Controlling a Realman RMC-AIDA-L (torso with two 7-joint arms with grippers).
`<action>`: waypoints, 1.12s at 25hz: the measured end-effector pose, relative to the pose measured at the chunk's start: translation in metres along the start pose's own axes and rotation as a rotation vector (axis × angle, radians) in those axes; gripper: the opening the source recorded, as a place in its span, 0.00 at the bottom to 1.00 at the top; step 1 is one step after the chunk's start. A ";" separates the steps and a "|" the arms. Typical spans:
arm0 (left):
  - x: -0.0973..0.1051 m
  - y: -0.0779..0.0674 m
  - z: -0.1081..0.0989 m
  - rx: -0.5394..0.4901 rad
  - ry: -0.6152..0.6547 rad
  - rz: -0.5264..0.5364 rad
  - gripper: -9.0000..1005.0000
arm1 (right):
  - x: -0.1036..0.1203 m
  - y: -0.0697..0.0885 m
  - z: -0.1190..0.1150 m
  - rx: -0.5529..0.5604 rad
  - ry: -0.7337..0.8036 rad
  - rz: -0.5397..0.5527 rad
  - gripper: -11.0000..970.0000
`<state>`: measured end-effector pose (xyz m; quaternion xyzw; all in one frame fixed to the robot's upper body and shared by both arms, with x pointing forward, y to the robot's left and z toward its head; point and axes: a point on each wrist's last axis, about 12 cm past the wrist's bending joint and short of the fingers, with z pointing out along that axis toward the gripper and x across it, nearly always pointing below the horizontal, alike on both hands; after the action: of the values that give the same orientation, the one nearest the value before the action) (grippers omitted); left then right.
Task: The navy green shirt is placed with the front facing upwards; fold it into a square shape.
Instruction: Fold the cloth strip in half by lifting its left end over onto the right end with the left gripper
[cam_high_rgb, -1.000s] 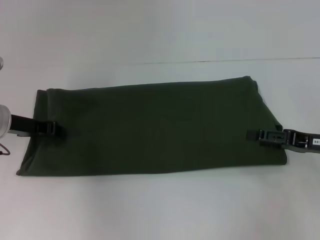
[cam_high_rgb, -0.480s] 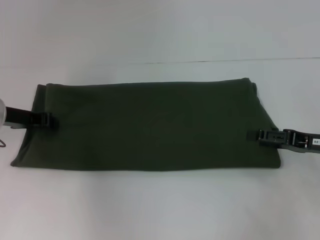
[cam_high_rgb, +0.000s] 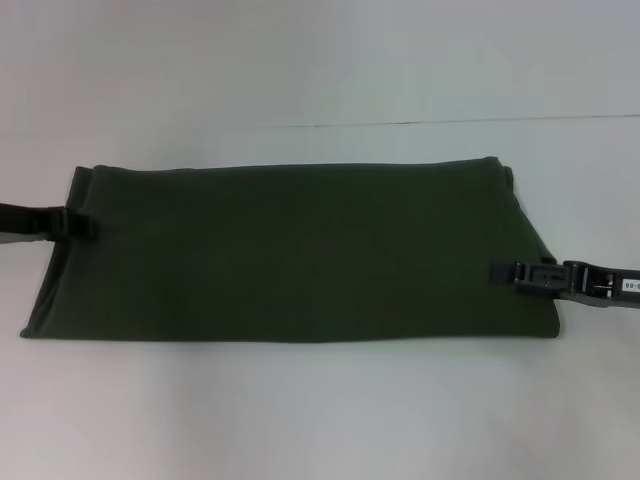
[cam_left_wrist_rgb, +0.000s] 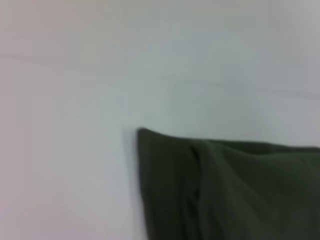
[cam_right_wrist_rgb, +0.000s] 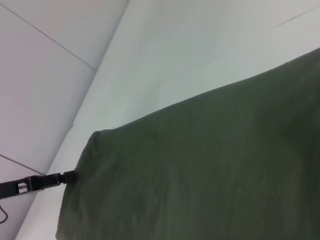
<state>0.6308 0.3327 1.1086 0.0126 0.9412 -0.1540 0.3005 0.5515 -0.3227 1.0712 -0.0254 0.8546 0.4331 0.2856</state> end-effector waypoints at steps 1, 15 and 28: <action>-0.001 0.002 -0.002 -0.006 -0.008 -0.008 0.35 | 0.000 0.000 0.000 0.000 0.000 0.000 0.88; -0.009 -0.022 -0.009 0.266 0.004 -0.040 0.66 | -0.001 0.001 0.000 0.000 -0.001 -0.003 0.88; 0.005 -0.017 0.013 0.108 -0.003 -0.012 0.67 | 0.001 0.000 0.000 0.000 0.000 0.002 0.88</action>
<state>0.6325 0.3126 1.1006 0.0230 0.9310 -0.2065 0.3001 0.5508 -0.3224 1.0705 -0.0245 0.8546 0.4335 0.2850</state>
